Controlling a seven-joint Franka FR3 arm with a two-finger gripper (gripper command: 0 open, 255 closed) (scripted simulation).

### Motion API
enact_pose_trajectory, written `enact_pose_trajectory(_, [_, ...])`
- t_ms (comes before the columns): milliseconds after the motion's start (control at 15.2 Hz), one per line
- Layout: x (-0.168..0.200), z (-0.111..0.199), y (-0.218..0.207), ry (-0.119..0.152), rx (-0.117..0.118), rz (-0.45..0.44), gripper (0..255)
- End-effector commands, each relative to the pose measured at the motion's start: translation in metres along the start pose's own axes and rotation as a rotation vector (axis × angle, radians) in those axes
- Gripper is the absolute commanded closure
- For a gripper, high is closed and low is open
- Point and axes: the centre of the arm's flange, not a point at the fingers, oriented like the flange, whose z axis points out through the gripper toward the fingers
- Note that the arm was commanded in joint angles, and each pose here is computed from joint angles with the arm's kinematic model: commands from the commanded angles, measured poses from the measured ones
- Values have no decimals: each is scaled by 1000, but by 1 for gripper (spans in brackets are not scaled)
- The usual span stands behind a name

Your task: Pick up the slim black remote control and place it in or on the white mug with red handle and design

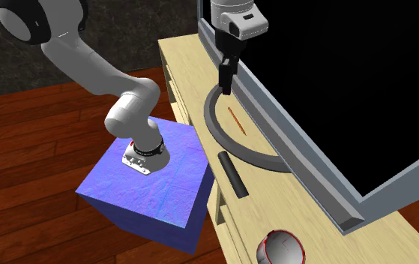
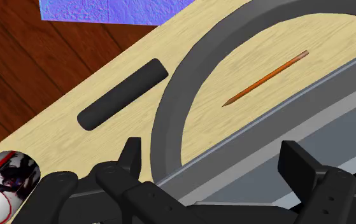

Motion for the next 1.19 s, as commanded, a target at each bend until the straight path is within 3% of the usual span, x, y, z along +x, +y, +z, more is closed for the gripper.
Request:
enact_pose_trajectory(0, [0,0,0,0,0,0,0])
enact_pose_trajectory(594, [49,104,50,-86,25,373,0])
enact_pose_trajectory(1122, [67,201,104,-163,47,705,0])
